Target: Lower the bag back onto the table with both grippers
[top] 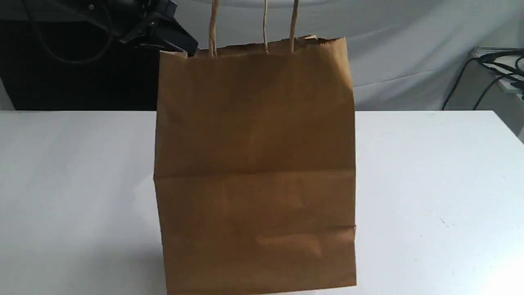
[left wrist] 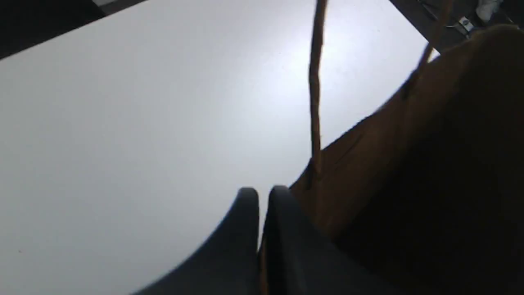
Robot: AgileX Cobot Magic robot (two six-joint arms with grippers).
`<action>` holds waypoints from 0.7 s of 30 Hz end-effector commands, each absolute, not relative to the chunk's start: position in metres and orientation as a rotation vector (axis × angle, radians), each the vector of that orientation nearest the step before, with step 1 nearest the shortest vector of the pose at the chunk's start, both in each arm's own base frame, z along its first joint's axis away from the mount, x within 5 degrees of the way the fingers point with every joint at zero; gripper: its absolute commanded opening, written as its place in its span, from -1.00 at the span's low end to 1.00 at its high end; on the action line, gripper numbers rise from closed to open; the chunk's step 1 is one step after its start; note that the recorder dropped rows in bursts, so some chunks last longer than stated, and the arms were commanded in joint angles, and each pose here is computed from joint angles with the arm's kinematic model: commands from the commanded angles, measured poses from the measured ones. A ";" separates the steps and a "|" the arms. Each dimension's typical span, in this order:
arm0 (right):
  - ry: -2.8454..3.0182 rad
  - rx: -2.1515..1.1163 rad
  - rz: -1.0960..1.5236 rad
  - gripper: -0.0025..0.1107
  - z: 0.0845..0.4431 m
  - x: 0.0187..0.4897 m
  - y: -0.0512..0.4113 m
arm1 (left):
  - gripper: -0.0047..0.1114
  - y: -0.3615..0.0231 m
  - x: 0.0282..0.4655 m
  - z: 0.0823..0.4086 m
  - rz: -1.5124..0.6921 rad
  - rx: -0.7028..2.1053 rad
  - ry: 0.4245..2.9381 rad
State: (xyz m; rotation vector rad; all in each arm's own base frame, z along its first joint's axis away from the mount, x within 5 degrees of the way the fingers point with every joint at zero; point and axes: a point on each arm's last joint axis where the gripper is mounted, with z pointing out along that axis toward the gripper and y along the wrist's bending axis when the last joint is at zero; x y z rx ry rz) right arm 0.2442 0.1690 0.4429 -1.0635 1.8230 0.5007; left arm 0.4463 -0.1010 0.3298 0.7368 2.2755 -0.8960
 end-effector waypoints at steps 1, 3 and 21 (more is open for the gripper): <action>1.753 -0.991 0.511 -0.96 0.432 0.237 0.165 | -0.92 -0.101 0.438 0.353 -0.871 0.751 2.189; 1.726 -0.955 0.512 -0.96 0.428 0.232 0.161 | -0.92 -0.101 0.436 0.357 -0.857 0.764 2.170; 1.858 -0.862 0.533 -0.96 0.363 0.219 0.150 | -0.92 -0.127 0.428 0.352 -0.763 0.925 2.176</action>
